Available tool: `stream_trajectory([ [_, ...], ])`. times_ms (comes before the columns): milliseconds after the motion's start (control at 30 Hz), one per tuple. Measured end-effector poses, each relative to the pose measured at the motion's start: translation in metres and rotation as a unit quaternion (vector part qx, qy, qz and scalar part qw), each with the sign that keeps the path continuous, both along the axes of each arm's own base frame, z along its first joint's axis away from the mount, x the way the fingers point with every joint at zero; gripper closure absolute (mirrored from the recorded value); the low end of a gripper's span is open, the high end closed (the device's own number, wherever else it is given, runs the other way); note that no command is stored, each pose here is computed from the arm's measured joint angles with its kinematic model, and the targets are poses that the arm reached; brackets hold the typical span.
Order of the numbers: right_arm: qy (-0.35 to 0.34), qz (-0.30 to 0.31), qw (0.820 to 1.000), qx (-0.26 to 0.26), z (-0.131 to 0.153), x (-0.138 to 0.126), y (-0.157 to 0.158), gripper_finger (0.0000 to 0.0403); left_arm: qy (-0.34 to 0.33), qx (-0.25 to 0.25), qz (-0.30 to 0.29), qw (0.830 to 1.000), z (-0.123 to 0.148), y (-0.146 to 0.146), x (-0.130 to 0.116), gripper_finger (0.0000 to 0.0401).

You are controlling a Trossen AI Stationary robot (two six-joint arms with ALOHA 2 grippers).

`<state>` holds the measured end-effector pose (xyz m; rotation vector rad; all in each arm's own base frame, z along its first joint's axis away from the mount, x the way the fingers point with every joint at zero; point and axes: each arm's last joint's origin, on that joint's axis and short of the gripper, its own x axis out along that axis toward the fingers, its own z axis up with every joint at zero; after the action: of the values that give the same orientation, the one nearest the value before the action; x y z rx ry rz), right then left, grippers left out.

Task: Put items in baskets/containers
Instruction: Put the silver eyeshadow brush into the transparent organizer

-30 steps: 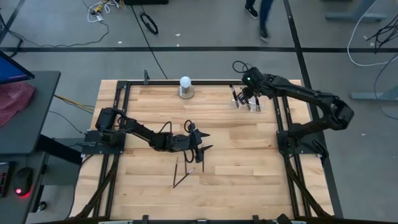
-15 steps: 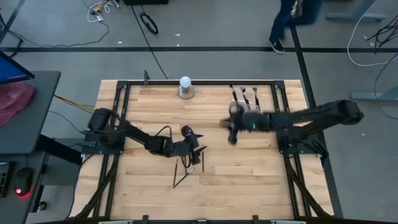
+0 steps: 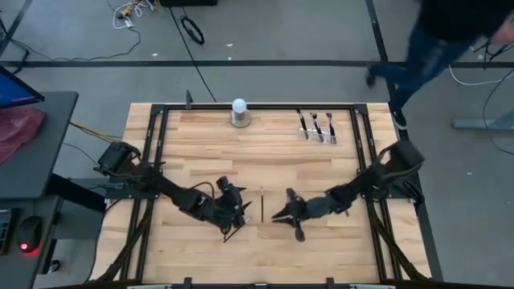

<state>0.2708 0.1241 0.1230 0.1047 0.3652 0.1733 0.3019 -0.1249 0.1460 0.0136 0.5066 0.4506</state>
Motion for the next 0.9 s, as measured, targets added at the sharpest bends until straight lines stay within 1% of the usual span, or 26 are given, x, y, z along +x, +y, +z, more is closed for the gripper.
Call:
stream_trajectory([
  [33, 0.005, 0.000, 1.000, 0.001, -0.004, 0.006, 0.003, 0.0350, 0.001, -0.004, 0.001, 1.000, -0.002, -0.003, -0.003, 0.0142],
  [100, 0.027, -0.023, 0.999, 0.023, -0.011, 0.017, 0.005, 0.0342, -0.014, -0.021, 0.007, 1.000, -0.007, -0.009, -0.002, 0.0142],
  [133, 0.042, -0.037, 0.998, 0.032, -0.013, 0.025, 0.005, 0.0335, -0.016, -0.028, 0.008, 0.999, -0.008, -0.012, -0.004, 0.0142],
  [167, 0.060, -0.046, 0.997, 0.033, -0.015, 0.030, 0.004, 0.0325, -0.017, -0.027, 0.013, 0.999, -0.010, -0.014, -0.006, 0.0142],
  [200, 0.082, -0.054, 0.995, 0.029, -0.017, 0.035, 0.004, 0.0313, -0.029, -0.038, 0.016, 0.999, -0.012, -0.017, -0.005, 0.0142],
  [233, 0.104, -0.062, 0.992, 0.022, -0.019, 0.040, 0.004, 0.0299, -0.037, -0.047, 0.018, 0.998, -0.014, -0.019, -0.003, 0.0142],
  [300, 0.136, -0.081, 0.987, -0.001, -0.020, 0.050, 0.005, 0.0265, -0.045, -0.048, 0.027, 0.997, -0.018, -0.021, -0.004, 0.0142],
  [333, 0.149, -0.094, 0.984, -0.015, -0.018, 0.054, 0.006, 0.0247, -0.059, -0.059, 0.028, 0.996, -0.020, -0.024, -0.002, 0.0142],
  [433, 0.158, -0.150, 0.974, -0.057, -0.012, 0.069, 0.005, 0.0193, -0.071, -0.064, 0.031, 0.995, -0.028, -0.027, 0.001, 0.0142],
  [500, 0.160, -0.197, 0.964, -0.082, -0.006, 0.073, 0.003, 0.0166, -0.092, -0.078, 0.031, 0.992, -0.032, -0.029, 0.006, 0.0142],
  [533, 0.156, -0.216, 0.960, -0.085, -0.004, 0.075, 0.001, 0.0157, -0.093, -0.073, 0.033, 0.992, -0.034, -0.030, 0.006, 0.0142],
  [633, 0.154, -0.272, 0.947, -0.076, -0.003, 0.075, -0.005, 0.0145, -0.107, -0.081, 0.033, 0.990, -0.039, -0.033, 0.011, 0.0142],
  [733, 0.159, -0.306, 0.938, -0.042, -0.008, 0.076, -0.011, 0.0144, -0.109, -0.080, 0.037, 0.990, -0.040, -0.031, 0.013, 0.0142],
  [833, 0.167, -0.316, 0.933, -0.038, -0.019, 0.078, -0.015, 0.0150, -0.106, -0.065, 0.039, 0.991, -0.041, -0.030, 0.013, 0.0142],
  [900, 0.161, -0.312, 0.936, -0.025, -0.025, 0.082, -0.014, 0.0155, -0.111, -0.067, 0.042, 0.991, -0.039, -0.029, 0.014, 0.0142],
])
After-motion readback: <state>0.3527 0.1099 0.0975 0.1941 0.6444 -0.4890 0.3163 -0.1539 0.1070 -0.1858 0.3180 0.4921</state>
